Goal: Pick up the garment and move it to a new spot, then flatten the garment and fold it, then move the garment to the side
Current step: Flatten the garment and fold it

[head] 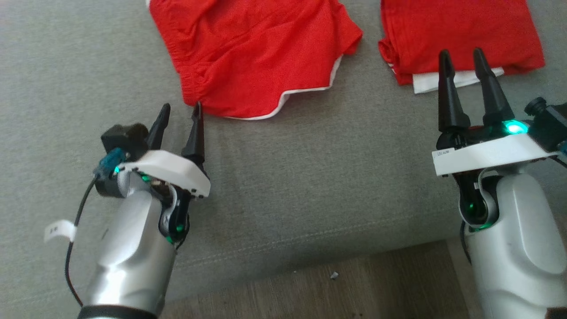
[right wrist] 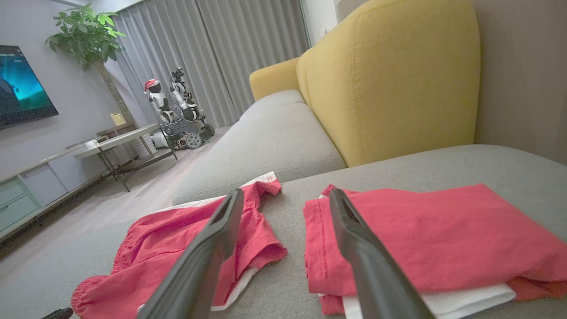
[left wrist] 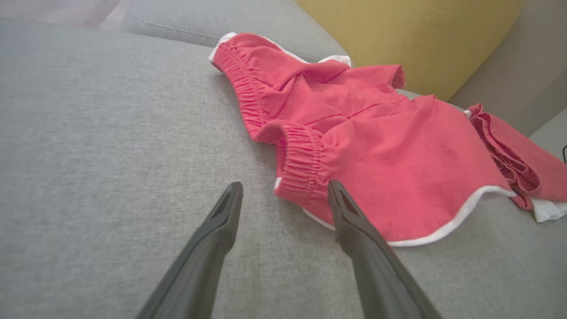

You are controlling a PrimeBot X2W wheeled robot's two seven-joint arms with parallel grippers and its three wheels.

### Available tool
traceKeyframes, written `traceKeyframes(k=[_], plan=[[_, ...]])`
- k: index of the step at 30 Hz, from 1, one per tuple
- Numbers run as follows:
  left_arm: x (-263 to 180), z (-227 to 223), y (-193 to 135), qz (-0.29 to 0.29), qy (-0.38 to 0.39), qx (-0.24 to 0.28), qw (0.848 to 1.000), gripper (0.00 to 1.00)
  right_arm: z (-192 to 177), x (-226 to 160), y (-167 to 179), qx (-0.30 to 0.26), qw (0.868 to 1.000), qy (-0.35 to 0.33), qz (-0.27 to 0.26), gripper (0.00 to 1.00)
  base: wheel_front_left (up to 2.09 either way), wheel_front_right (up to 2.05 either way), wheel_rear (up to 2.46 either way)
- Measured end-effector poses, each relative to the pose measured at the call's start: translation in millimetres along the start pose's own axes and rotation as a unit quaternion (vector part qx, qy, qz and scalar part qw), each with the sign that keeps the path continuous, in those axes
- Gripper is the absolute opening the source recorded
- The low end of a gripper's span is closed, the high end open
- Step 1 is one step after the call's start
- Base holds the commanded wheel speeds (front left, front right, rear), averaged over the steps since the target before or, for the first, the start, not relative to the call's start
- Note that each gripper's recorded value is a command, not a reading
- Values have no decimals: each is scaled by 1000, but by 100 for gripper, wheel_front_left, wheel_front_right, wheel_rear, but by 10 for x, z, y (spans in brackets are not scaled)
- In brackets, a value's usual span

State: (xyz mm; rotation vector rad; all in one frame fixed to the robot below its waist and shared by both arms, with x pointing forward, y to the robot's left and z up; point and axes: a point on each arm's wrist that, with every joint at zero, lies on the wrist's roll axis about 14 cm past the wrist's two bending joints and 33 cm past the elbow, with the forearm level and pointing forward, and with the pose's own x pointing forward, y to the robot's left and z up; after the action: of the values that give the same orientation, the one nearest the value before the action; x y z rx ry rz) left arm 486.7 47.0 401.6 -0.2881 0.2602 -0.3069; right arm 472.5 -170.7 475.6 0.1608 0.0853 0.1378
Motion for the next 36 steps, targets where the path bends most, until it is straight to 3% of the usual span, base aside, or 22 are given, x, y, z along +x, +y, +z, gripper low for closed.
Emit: traceKeyframes(k=[6, 7, 8, 23, 28, 36], plan=[[166, -128, -65, -17, 24, 10, 1000, 100, -12, -36, -104, -1, 1000, 2, -16, 100, 0, 0, 0], [180, -147, -67, -17, 28, 11, 999, 67, -20, -40, -116, -3, 1000, 3, -18, 100, 0, 0, 0], [196, -152, -62, -16, 29, 13, 999, 0, -25, -43, -124, -3, 1000, 4, -19, 100, 0, 0, 0], [121, 662, 374, 64, -91, 76, 991, 0, -47, 34, 33, 5, 1000, 4, -3, 100, 0, 0, 0], [-54, 610, 563, 95, -83, 91, 988, 0, -80, 62, 147, 7, 1000, 10, 12, 100, 0, 0, 0], [-145, 297, 640, 96, -33, 92, 991, 0, -154, 80, 256, 7, 999, 24, 27, 100, 0, 0, 0]])
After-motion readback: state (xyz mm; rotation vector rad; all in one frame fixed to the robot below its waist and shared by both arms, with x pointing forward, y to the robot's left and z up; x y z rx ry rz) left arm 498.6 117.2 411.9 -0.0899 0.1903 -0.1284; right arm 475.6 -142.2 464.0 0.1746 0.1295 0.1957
